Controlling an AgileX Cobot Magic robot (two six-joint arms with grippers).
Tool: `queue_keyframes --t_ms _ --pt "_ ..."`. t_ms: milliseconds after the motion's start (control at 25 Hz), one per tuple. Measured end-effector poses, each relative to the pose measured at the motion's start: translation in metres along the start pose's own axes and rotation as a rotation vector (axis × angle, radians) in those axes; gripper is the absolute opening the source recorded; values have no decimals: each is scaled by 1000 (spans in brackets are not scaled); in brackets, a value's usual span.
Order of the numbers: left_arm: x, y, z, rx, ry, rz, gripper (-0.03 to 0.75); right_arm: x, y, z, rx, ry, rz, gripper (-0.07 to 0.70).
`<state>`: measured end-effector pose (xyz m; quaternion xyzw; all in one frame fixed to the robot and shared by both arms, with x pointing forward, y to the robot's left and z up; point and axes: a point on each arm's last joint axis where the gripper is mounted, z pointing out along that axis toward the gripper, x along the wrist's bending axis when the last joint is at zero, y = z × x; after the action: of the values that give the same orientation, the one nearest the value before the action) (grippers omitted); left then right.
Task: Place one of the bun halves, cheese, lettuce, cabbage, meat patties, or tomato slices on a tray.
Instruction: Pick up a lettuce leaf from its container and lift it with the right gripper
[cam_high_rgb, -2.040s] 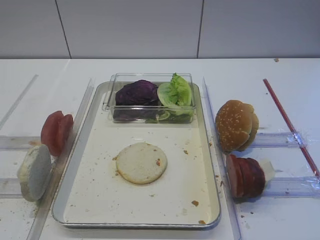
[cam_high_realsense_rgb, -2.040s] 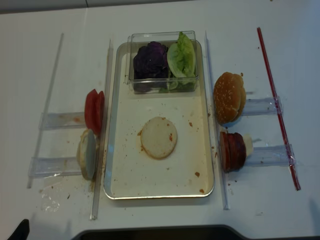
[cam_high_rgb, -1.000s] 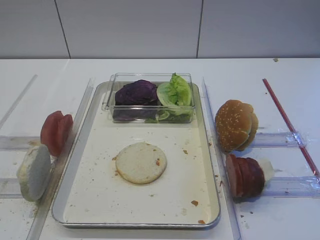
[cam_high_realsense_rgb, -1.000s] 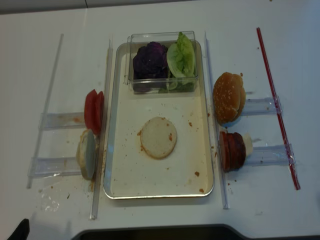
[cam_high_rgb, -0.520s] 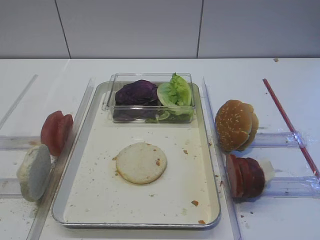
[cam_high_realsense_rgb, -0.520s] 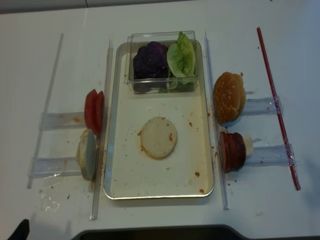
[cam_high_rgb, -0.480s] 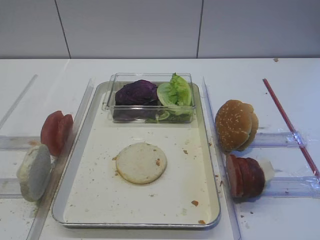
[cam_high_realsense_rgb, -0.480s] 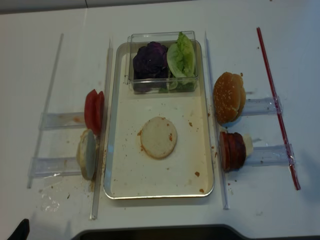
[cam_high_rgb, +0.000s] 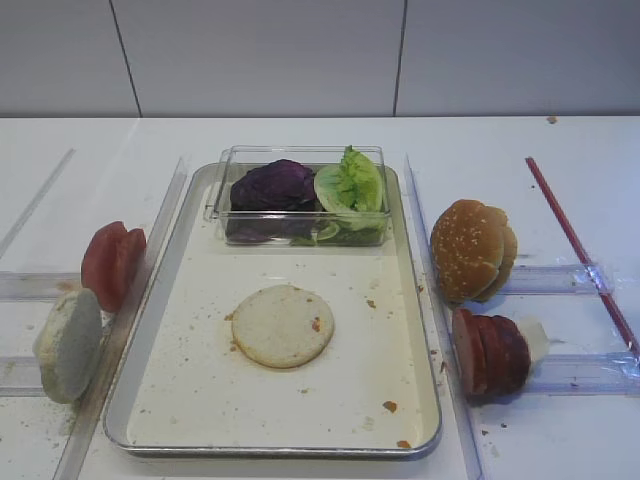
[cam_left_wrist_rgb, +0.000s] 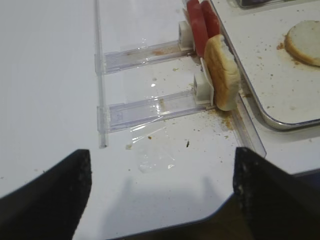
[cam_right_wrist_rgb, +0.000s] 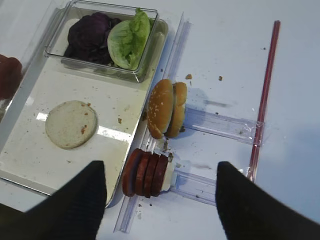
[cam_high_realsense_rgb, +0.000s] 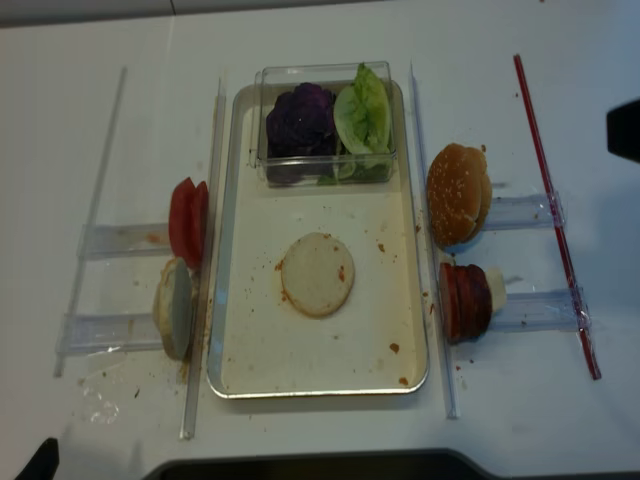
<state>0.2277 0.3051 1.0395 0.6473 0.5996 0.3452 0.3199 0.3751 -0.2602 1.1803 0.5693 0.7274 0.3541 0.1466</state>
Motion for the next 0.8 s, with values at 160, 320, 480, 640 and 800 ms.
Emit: queue_keyframes --t_ms 160,320,480,640,800 --pt "0 0 0 0 0 0 533 0 18 14 32 39 -13 473" --pt "0 0 0 0 0 0 533 5 35 30 73 62 -65 471" --pt "0 0 0 0 0 0 533 9 51 49 132 56 -96 470" --pt "0 0 0 0 0 0 533 13 67 67 172 58 -113 459" --pt "0 0 0 0 0 0 533 23 82 88 210 80 -147 442"
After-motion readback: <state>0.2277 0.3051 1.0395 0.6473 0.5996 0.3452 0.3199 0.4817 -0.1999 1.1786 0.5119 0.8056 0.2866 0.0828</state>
